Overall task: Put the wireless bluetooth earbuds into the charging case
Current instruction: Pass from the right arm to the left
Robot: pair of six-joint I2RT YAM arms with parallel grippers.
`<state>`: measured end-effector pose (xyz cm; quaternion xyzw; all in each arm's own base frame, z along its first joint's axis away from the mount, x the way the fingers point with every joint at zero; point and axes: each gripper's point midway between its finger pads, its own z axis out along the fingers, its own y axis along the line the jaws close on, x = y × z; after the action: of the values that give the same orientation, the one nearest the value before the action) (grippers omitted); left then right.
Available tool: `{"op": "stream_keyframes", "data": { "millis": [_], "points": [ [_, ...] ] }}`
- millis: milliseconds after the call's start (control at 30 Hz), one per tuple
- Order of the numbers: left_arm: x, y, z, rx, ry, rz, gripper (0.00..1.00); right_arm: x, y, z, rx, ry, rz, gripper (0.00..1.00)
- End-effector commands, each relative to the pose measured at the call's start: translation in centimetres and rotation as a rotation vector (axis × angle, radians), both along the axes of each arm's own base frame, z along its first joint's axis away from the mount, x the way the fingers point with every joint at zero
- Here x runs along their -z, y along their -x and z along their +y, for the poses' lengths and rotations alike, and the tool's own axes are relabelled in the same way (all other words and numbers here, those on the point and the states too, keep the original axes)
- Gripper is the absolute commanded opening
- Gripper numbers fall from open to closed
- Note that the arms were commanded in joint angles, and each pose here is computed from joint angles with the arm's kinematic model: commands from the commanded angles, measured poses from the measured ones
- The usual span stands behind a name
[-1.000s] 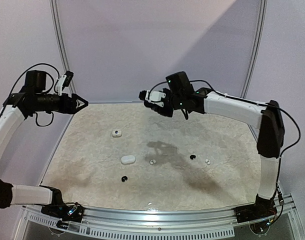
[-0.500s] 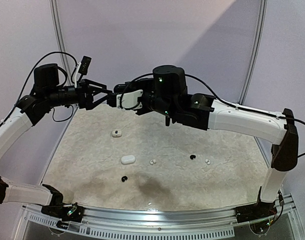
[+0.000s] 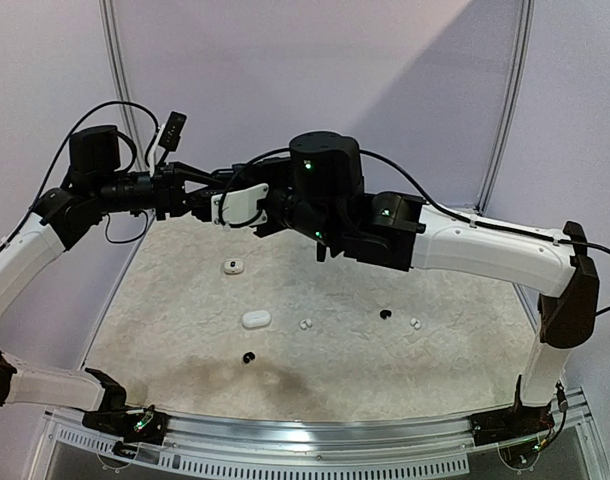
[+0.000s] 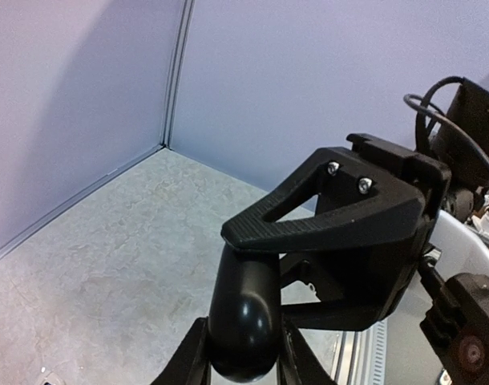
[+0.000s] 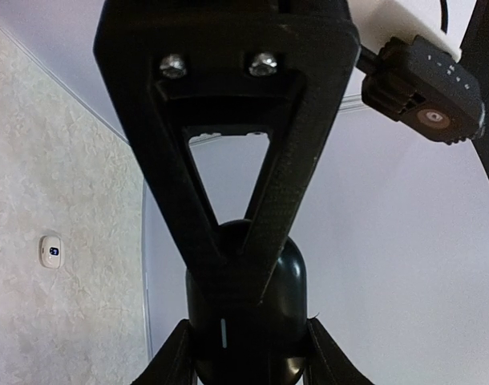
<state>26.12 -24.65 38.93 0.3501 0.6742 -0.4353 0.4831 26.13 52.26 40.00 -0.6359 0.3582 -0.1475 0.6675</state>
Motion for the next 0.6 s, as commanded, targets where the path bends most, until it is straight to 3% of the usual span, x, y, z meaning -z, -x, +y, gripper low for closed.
{"op": "stream_keyframes", "data": {
  "millis": [0,100,167,300,367,567],
  "points": [
    [-0.4,0.1,0.0,-0.005,-0.010,-0.014,0.21,0.0,1.1,0.9,-0.023,-0.007,0.018,0.10],
    [-0.2,0.6,0.0,0.009,-0.016,-0.020,0.00,0.2,1.6,1.1,-0.034,-0.002,0.022,0.11],
    [-0.3,1.0,0.1,0.017,-0.021,-0.033,0.00,0.3,1.7,1.1,-0.042,-0.007,0.039,0.20],
    [-0.5,1.1,0.6,-0.014,-0.040,-0.096,0.00,0.4,1.6,0.7,-0.019,-0.052,0.096,0.70],
    [-0.7,1.0,0.9,-0.031,-0.052,-0.130,0.00,1.0,1.4,0.3,-0.003,-0.063,0.158,0.87],
    [-0.2,1.6,1.0,-0.004,-0.118,-0.253,0.00,1.8,3.3,-1.9,-0.095,-0.144,0.442,0.99]
  ]
}}
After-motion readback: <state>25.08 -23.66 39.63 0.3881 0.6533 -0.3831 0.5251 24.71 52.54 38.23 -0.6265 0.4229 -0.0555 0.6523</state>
